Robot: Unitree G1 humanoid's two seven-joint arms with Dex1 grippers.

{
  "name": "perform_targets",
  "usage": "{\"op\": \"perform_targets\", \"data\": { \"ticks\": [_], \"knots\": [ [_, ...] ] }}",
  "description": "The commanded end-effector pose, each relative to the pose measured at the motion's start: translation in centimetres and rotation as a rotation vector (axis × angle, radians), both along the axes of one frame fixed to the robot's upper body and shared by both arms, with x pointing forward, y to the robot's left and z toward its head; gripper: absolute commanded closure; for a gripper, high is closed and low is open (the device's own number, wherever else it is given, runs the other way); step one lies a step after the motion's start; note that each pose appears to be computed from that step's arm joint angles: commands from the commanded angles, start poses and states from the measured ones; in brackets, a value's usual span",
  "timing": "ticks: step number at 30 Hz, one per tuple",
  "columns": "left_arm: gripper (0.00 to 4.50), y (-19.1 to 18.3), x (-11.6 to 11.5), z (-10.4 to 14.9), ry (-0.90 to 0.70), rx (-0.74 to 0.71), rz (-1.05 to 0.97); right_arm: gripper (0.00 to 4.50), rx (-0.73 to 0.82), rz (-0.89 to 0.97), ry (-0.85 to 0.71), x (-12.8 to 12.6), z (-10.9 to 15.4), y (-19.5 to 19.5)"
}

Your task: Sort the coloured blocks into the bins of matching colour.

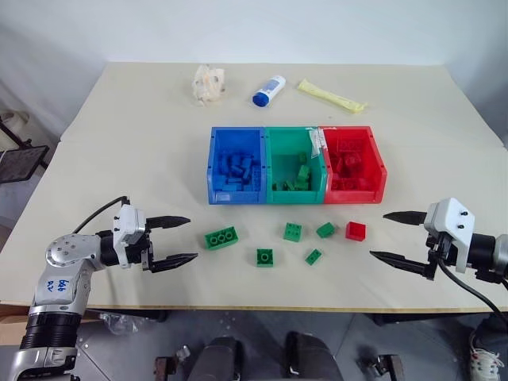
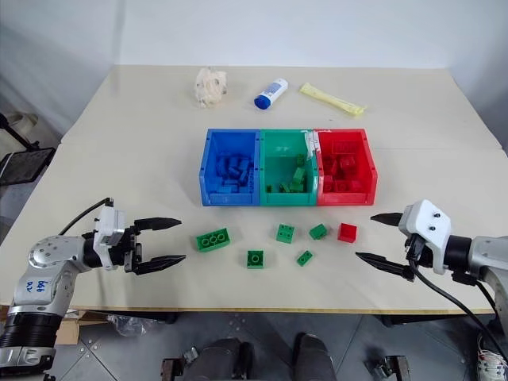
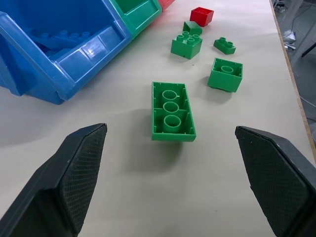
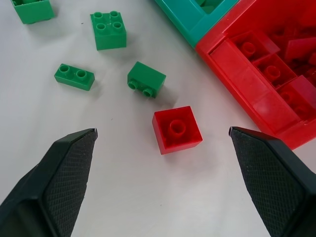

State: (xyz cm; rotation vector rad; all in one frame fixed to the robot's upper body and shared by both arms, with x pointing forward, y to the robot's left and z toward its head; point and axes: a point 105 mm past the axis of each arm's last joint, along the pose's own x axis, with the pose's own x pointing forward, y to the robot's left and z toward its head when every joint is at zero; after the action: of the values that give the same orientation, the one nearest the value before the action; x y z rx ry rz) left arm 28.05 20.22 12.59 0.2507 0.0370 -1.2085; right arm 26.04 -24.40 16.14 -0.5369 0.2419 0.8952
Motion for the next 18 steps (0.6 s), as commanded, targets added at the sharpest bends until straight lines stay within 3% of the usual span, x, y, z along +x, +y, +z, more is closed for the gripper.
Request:
{"op": "perform_targets", "data": {
  "ticks": [1, 10, 18],
  "knots": [
    [0.08, -0.1, 0.2, 1.1, -0.044, -0.017, -0.014, 0.00, 0.009, 0.004, -0.052, 0.1, 1.1, 0.3],
    [0.08, -1.1, 1.1, 2.3, -0.028, -0.099, 0.026, 0.00, 0.025, -0.029, -0.054, 0.2, 1.4, 0.4],
    [0.08, -1.4, -0.7, 1.7, -0.014, -0.084, -0.089, 0.00, -0.062, -0.088, 0.060, -3.5, 1.1, -2.9]
  ]
}}
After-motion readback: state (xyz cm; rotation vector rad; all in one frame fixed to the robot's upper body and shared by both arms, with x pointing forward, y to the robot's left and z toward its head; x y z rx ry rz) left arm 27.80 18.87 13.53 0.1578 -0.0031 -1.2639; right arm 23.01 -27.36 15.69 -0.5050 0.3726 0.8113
